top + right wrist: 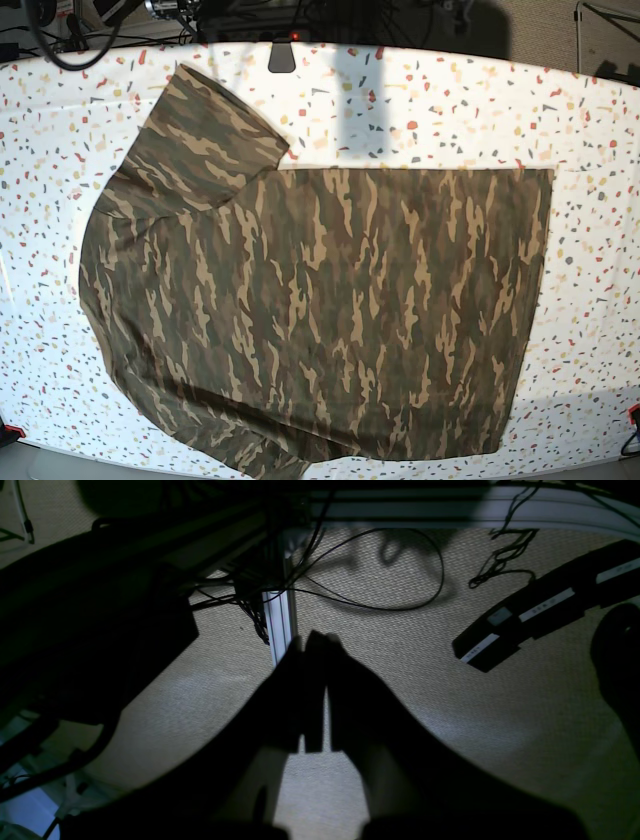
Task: Fold the T-shirt properly
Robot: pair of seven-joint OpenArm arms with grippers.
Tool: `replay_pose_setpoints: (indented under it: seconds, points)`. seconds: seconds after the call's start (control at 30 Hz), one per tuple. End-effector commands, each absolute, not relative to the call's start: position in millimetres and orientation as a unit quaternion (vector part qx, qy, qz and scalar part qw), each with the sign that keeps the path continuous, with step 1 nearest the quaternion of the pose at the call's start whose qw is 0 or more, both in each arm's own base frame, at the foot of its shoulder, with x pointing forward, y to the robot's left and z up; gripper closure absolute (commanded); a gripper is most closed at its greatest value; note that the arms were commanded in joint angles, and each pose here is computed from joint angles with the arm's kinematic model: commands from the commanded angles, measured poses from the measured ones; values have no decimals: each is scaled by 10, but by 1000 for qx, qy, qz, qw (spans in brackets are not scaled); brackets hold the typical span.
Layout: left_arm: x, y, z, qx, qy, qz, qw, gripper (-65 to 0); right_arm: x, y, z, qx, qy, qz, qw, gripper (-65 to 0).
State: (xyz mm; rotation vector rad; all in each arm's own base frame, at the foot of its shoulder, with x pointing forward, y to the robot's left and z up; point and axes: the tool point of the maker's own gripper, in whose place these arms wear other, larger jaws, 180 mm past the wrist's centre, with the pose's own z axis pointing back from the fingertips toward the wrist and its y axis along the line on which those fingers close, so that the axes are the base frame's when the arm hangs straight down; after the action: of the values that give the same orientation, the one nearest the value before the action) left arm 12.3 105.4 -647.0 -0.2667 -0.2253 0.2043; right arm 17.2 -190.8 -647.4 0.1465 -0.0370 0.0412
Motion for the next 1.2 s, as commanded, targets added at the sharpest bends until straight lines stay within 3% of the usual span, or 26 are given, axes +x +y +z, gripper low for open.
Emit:
replay_pose_setpoints:
  seconds: [0.0,0.07,0.13,1.17]
  points:
    - [116,1056,-6456,-135,-120,103,978,-122,210,-1968,-6456,74,-25,23,997,-7]
    - [107,1058,-6452,-134,-123,103,978,-130,210,-2024,-6447,71,-25,24,997,-99]
    - [76,1057,-6455,-134,-119,103,978,-130,211,-2066,-6442,68,-25,25,997,-143]
    - [-121,1037,-6471,-136,-84,100,982,-130,93,-2079,-6443,67,-11,25,997,-143]
